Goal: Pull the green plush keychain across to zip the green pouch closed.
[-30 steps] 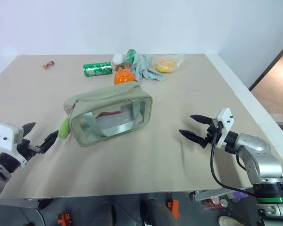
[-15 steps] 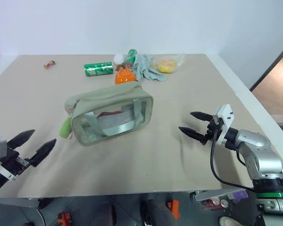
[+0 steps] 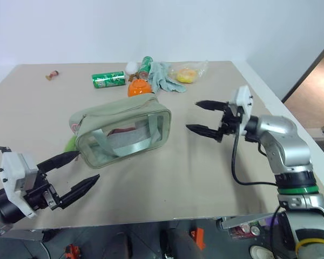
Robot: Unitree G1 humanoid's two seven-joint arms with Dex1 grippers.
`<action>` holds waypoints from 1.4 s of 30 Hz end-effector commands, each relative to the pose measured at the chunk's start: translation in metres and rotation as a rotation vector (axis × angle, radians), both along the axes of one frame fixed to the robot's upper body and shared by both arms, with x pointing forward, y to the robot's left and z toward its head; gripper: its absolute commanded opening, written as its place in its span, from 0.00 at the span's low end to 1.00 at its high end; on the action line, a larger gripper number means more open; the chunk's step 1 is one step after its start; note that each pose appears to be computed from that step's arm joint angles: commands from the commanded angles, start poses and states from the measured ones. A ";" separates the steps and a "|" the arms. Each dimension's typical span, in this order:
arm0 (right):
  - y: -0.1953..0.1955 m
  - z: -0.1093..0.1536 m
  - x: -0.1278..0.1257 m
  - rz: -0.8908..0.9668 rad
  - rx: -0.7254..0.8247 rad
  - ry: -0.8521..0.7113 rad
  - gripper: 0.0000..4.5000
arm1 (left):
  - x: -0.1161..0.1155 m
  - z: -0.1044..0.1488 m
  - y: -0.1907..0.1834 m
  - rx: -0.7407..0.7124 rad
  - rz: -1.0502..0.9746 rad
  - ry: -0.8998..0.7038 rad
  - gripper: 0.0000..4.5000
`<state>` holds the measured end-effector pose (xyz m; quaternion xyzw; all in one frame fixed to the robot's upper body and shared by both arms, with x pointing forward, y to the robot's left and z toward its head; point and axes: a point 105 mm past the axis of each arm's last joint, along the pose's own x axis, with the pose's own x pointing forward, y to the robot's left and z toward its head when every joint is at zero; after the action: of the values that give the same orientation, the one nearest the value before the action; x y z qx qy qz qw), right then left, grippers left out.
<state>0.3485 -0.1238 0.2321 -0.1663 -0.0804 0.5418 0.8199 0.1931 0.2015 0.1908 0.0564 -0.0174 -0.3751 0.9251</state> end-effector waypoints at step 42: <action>0.019 0.025 -0.004 0.139 -0.043 -0.123 0.01 | 0.039 0.011 -0.024 -0.060 0.063 -0.174 1.00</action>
<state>0.3514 -0.0953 0.2315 -0.2052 -0.0893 0.6040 0.7649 0.2335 0.1792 0.1945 0.0480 -0.0954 -0.3324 0.9371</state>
